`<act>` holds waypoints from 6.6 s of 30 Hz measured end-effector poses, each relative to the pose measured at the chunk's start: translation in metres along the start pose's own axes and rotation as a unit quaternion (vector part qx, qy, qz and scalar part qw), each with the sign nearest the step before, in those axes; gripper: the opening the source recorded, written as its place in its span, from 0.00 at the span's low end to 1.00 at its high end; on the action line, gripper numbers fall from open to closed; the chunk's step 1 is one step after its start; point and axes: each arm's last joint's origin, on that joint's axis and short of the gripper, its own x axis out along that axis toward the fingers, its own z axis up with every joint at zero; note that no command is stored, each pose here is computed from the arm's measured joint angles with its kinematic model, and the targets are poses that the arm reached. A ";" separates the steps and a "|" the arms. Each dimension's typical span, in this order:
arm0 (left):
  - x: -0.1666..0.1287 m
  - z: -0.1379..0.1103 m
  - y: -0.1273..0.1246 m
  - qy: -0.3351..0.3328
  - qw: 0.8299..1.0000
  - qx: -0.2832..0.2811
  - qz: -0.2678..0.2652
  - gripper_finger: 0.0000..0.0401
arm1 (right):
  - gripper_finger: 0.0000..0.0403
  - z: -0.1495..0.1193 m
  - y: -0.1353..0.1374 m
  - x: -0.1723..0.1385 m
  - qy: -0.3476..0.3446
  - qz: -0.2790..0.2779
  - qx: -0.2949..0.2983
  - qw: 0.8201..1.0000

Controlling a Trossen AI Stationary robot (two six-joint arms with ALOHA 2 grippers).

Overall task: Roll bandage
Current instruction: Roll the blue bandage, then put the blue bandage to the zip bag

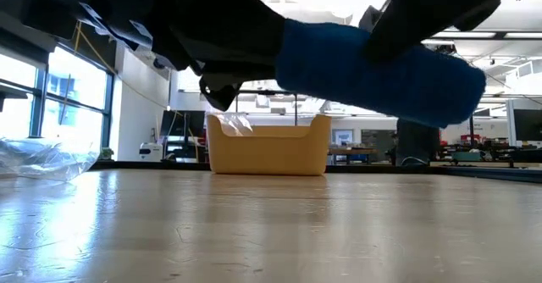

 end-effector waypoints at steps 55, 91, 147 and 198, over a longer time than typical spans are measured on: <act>0.001 0.001 0.010 0.011 0.998 -0.046 0.031 0.02 | 0.49 0.019 0.026 -0.012 0.020 -0.074 -0.062 0.995; 0.001 0.003 0.008 -0.001 0.999 -0.041 0.026 0.02 | 0.18 -0.007 0.004 0.032 0.106 -0.127 -0.054 0.985; -0.124 -0.014 0.070 0.168 0.867 -0.330 0.334 0.25 | 0.56 -0.004 0.025 -0.108 -0.005 -0.203 -0.048 0.978; -0.006 0.007 0.052 0.227 0.840 0.392 0.301 0.00 | 0.56 0.005 0.022 -0.099 -0.032 -0.190 0.008 0.981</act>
